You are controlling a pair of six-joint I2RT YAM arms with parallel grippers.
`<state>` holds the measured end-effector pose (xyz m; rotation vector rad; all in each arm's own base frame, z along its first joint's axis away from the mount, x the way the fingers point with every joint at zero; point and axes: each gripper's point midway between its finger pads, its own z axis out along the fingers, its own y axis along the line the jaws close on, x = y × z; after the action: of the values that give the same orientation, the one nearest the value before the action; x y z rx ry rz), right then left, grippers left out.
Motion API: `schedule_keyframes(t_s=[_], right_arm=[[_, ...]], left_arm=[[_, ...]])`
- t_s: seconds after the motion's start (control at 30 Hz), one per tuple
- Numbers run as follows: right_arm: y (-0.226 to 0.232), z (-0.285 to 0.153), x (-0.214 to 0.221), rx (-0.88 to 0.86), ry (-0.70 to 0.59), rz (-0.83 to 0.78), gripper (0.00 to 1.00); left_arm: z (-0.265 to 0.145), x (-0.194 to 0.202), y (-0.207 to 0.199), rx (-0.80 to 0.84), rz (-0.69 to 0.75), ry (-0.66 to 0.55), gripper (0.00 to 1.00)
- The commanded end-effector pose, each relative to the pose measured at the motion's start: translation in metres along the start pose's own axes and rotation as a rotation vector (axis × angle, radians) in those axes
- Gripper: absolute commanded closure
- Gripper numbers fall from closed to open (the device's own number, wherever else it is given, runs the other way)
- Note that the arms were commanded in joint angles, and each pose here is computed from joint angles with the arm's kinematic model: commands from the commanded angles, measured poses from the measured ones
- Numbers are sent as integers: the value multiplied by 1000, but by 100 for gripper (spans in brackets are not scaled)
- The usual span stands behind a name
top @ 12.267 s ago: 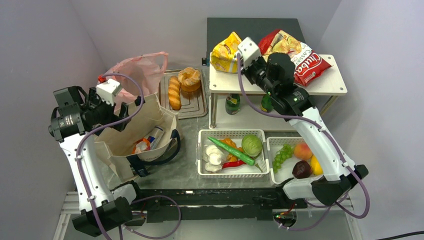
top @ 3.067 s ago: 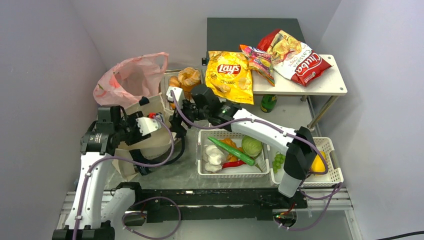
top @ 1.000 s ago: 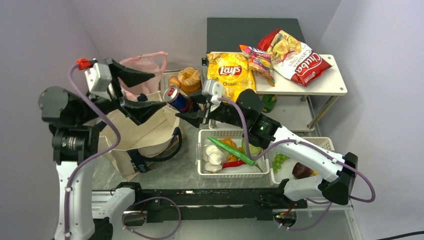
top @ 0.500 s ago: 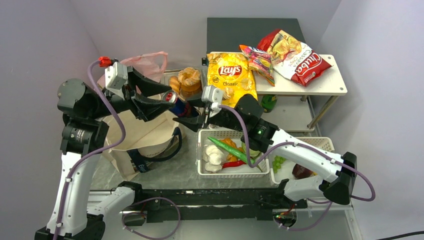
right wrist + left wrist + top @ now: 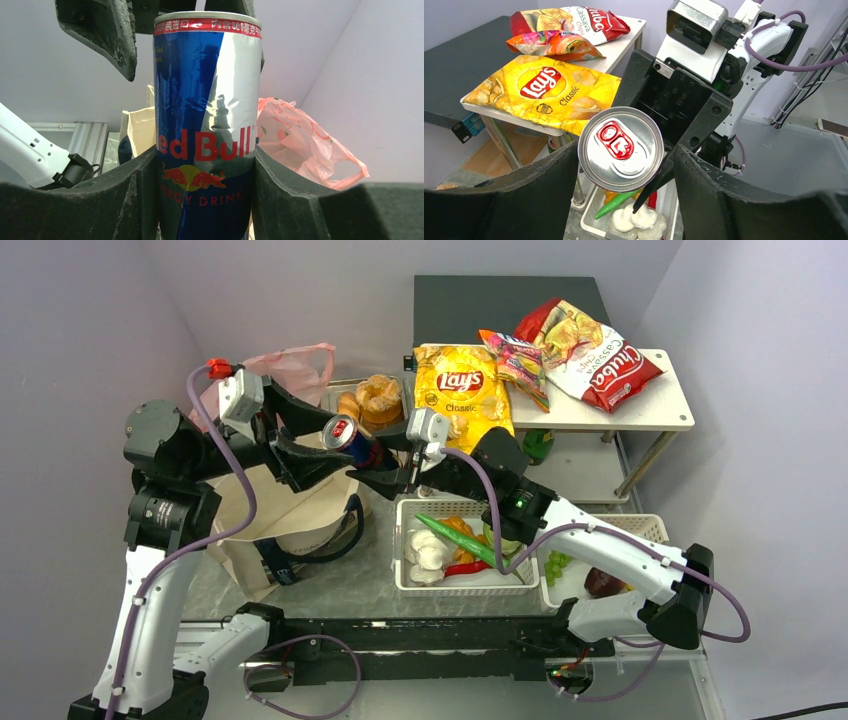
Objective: Untie the knot of the grocery bags and take out the mixed food
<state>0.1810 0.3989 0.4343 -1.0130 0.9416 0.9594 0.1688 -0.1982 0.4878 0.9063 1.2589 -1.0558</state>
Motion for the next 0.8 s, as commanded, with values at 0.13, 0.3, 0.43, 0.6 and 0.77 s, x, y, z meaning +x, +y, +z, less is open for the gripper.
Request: schedule_keyframes(t_s=[0.13, 0.3, 0.43, 0.6, 0.77], right_arm=[[-1, 0, -58, -9, -160, -60, 72], [-3, 6, -60, -17, -118, -37, 48], [-7, 5, -60, -3, -83, -38, 22], [-7, 3, -53, -7, -9, -23, 23], [-4, 5, -37, -29, 52, -18, 28]], left_arm=[[2, -8, -2, 15, 20, -9, 71], [1, -3, 3, -5, 32, 12, 100], [0, 2, 5, -15, 54, 27, 100], [-2, 9, 5, -16, 109, 64, 100], [-1, 11, 6, -5, 160, 83, 100]])
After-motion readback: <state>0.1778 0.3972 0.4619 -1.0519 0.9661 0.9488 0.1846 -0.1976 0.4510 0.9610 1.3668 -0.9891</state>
